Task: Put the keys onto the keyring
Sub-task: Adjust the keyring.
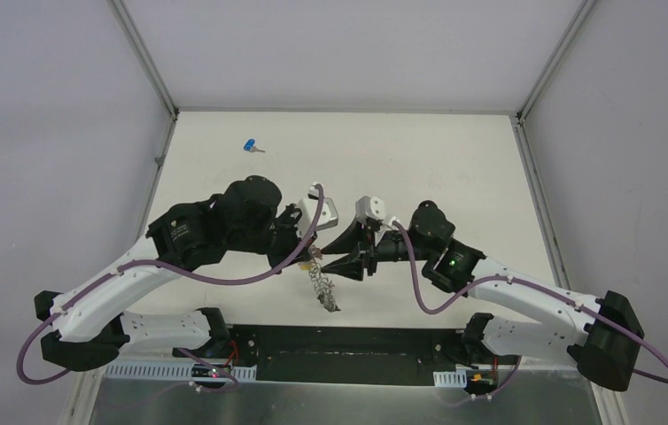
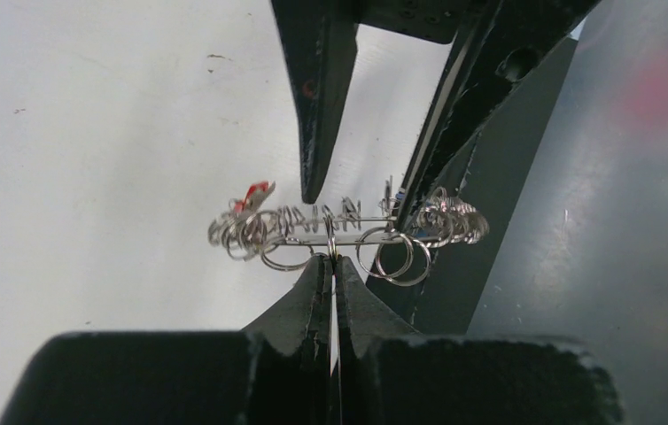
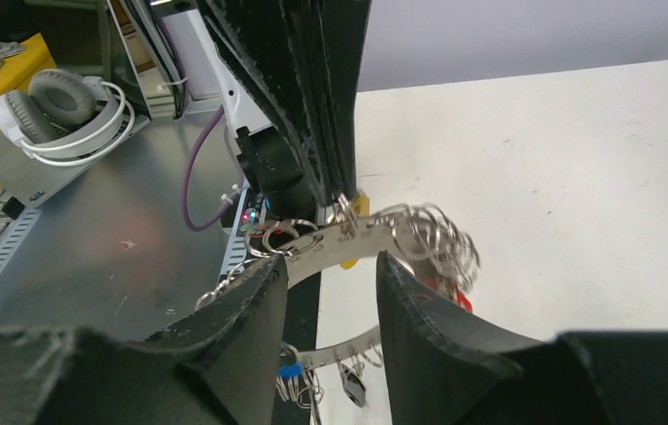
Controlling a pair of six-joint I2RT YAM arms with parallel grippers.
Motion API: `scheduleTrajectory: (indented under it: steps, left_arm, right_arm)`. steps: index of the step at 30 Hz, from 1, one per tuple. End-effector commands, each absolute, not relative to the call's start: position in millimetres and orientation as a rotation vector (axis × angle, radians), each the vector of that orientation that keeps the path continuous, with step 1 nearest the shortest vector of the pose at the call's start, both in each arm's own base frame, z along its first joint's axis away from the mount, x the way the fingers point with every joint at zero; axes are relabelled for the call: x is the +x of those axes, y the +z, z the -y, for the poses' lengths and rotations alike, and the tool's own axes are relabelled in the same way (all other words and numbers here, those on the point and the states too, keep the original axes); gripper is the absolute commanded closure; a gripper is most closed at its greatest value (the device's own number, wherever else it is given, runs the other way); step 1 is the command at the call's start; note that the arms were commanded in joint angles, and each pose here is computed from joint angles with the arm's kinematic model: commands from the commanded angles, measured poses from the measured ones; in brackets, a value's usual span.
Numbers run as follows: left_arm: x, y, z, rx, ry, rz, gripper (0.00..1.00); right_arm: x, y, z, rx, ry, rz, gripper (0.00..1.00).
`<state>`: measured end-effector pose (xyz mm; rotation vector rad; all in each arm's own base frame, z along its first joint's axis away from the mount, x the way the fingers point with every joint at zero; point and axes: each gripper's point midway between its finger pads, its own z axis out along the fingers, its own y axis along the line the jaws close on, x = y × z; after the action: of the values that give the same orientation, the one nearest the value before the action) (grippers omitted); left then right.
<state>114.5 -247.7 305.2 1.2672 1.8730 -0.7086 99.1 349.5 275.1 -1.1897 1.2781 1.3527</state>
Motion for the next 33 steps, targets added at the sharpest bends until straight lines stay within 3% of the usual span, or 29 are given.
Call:
scheduleTrajectory:
  steps: [1,8,9,12,20,21,23,28,33]
  left_arm:
    - [101.0,318.8,251.9,1.357,-0.771,-1.851,1.0]
    - [99.0,316.1,255.8,1.386,-0.784,-1.865,1.0]
    - [98.9,316.3,255.5,1.387,-0.783,-1.863,1.0]
    - [99.1,316.2,255.5,1.388,-0.782,-1.861,1.0]
    - [96.5,315.2,256.3,1.393,-0.8,-1.864,1.0]
    - [96.1,315.0,256.4,1.394,-0.802,-1.865,1.0]
    - [95.8,313.5,256.6,1.394,-0.804,-1.871,1.0]
    - [100.2,312.5,253.1,1.358,-0.775,-1.879,1.0]
    - [100.8,314.0,246.7,1.319,-0.772,-1.822,0.79]
  right_arm:
    - [94.3,304.8,-357.6,-1.233,1.382,-1.148,0.57]
    - [94.0,307.1,-361.0,-1.232,1.401,-1.13,0.59]
    - [93.7,307.4,-361.1,-1.231,1.403,-1.128,0.61]
    - [92.4,308.2,-362.5,-1.237,1.416,-1.123,0.82]
    - [97.9,302.6,-372.3,-1.221,1.443,-1.173,0.8]
    - [98.7,302.2,-373.2,-1.217,1.447,-1.18,0.83]
    - [97.3,303.9,-374.2,-1.223,1.46,-1.17,1.0]
    - [94.8,306.1,-372.7,-1.215,1.476,-1.156,1.0]
    - [93.1,314.7,-365.1,-1.17,1.471,-1.124,1.0]
